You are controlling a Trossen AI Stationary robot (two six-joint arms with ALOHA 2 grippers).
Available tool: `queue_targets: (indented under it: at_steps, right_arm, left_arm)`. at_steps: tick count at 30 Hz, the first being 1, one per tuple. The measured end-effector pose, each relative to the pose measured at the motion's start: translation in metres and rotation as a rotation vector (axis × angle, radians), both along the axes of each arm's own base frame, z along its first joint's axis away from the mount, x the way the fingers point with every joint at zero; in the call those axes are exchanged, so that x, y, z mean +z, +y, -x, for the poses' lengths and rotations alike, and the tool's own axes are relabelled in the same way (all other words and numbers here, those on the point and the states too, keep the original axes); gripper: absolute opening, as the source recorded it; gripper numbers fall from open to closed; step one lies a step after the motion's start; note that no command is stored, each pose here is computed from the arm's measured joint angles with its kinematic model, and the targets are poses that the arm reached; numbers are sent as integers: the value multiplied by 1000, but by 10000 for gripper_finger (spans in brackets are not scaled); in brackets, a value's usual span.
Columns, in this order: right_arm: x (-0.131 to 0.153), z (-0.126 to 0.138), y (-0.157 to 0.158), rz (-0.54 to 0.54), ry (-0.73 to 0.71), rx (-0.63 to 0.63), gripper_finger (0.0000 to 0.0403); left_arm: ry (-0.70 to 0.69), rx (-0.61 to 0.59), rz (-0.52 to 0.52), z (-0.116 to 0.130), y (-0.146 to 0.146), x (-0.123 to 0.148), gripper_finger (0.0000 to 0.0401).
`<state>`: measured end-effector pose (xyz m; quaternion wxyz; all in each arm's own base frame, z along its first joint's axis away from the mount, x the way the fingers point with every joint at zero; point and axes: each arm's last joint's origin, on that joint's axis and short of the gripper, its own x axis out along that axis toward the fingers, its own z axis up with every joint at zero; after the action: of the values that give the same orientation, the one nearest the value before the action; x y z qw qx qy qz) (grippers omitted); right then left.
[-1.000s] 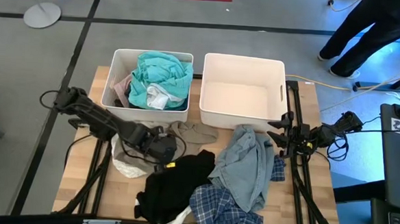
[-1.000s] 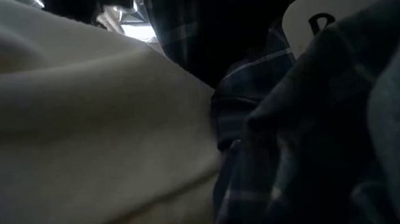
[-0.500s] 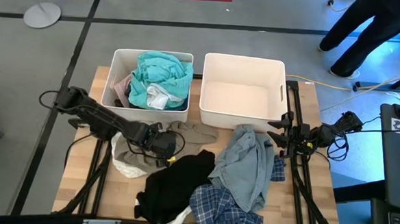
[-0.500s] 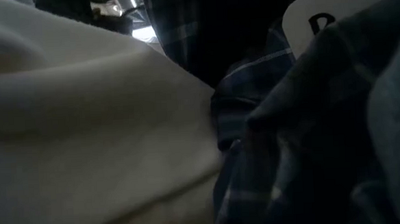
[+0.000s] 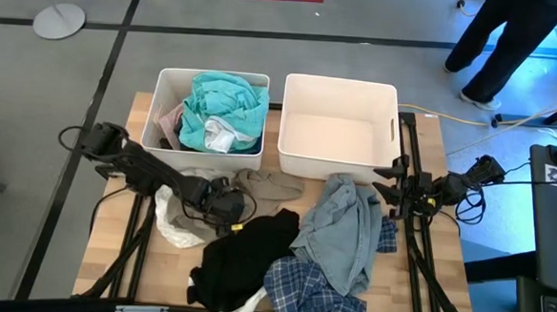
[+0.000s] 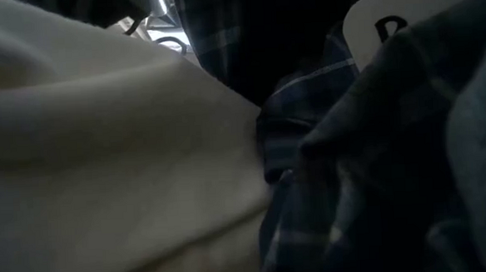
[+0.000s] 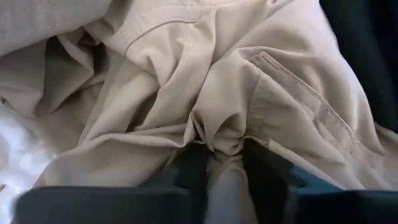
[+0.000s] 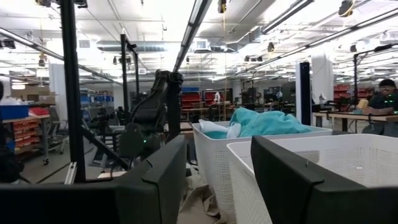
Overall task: Sort clothes
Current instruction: Put the brown shorts into the left white bin
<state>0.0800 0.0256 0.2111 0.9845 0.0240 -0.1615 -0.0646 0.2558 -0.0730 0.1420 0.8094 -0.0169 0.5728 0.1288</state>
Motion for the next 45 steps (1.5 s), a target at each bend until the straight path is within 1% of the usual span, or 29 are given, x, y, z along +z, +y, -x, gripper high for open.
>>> queue_targets:
  at_steps: [2, 3, 5, 8, 10, 14, 17, 21, 27, 31, 35, 41, 45]
  right_arm:
    - [0, 0, 0, -1, 1, -5, 182]
    - [0, 0, 0, -2, 1, -6, 182]
    - [0, 0, 0, -5, -1, -9, 182]
    - [0, 0, 0, -8, -3, -11, 182]
    - [1, 0, -1, -11, -6, -11, 182]
    - [1, 0, 0, -17, -8, -7, 182]
    - [1, 0, 0, -17, -9, 1, 182]
    - [2, 1, 0, -35, -19, 5, 182]
    - [2, 1, 0, -20, -15, -2, 182]
    - [1, 1, 0, -16, -14, -4, 182]
    - [1, 1, 0, -13, -12, -5, 182]
    - [2, 1, -1, -14, -14, -13, 182]
    - [2, 1, -1, -14, -14, -17, 182]
  left_arm:
    - [-4, -30, -8, 0, -1, -1, 29]
    - [-4, -43, -14, -1, -2, -1, 17]
    - [-6, -45, -54, -1, -3, 2, 11]
    - [-9, -47, -177, -2, -8, 9, 8]
    - [-17, -72, -229, -4, -12, 17, 4]
    - [-50, -103, -295, -14, -23, 43, 3]
    - [-88, -105, -389, -19, -31, 66, 3]
    - [-157, -127, -521, -26, -41, 103, 2]
    - [-253, -162, -633, -33, -51, 153, 1]
    - [-347, -117, -726, -33, -48, 191, 1]
    - [-456, -46, -801, -26, -41, 236, 1]
    - [-593, 114, -928, 4, -23, 310, 1]
    - [-675, 256, -963, 32, -4, 356, 1]
